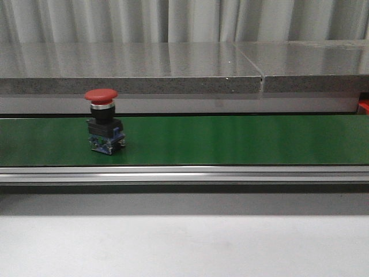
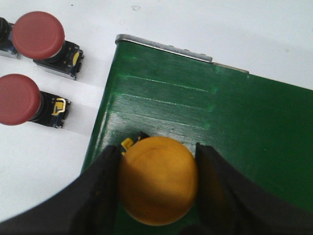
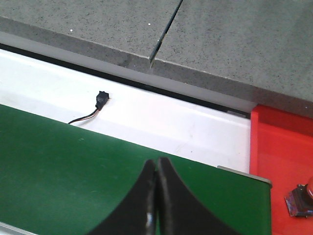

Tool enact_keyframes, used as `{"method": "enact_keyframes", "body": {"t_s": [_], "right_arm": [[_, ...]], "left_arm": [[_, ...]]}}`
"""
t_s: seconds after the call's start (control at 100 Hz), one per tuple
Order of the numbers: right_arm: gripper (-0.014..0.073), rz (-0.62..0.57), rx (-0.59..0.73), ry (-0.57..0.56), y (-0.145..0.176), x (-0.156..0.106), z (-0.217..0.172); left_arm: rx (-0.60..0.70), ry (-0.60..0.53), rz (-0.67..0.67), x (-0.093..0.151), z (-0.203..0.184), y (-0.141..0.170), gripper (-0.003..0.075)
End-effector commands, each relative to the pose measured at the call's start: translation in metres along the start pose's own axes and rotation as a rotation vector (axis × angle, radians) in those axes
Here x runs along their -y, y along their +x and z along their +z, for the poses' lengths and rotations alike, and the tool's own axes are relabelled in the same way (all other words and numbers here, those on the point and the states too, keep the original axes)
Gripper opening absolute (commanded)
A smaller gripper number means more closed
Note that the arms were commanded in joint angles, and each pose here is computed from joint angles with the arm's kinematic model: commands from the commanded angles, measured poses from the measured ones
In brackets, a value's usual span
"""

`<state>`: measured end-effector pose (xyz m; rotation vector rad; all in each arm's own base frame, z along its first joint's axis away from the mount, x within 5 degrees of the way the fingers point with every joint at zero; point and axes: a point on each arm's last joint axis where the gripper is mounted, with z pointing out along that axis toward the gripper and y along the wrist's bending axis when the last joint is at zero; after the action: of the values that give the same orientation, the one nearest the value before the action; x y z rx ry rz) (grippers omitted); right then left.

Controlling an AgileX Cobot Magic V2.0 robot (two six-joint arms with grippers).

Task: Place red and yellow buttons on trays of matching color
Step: 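Set the yellow button on the green belt and open the left gripper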

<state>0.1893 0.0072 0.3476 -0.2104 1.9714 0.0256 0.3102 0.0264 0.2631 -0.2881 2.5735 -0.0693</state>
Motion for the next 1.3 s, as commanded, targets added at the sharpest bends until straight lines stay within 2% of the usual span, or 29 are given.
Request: {"method": "enact_keyframes", "body": {"t_s": [0.0,0.08,0.15,0.32,0.41,0.65,0.86,1.08,1.29], "right_arm": [[-0.0067,-0.006,0.098,0.030,-0.015,0.002,-0.008],[-0.0067,-0.006,0.098,0.030,-0.015,0.002,-0.008],[-0.0067,-0.006,0.098,0.030,-0.015,0.002,-0.008],[-0.0067,-0.006,0.098,0.030,-0.015,0.002,-0.008],[-0.0067,-0.006,0.098,0.030,-0.015,0.002,-0.008],[-0.0067,-0.006,0.098,0.030,-0.015,0.002,-0.008],[-0.0067,-0.006,0.098,0.030,-0.015,0.002,-0.008],[-0.0067,-0.006,0.098,0.030,-0.015,0.002,-0.008],[-0.0067,-0.006,0.098,0.030,-0.015,0.002,-0.008]], "left_arm": [[0.098,0.016,-0.005,0.004,-0.013,-0.012,-0.0006],[0.096,0.016,-0.003,0.004,-0.013,-0.012,0.0052],[0.094,0.015,0.007,0.004,-0.013,-0.012,0.0150],[0.090,0.019,0.011,0.004,-0.013,-0.012,0.0520],[0.098,0.020,0.019,0.004,-0.014,-0.014,0.0624],[0.181,0.045,0.067,0.011,-0.034,-0.036,0.0629],[0.302,0.115,0.154,0.036,-0.068,-0.043,0.0629],[0.457,0.190,0.228,0.056,-0.126,-0.027,0.0629],[0.644,0.242,0.242,0.052,-0.177,0.010,0.0629]]}}
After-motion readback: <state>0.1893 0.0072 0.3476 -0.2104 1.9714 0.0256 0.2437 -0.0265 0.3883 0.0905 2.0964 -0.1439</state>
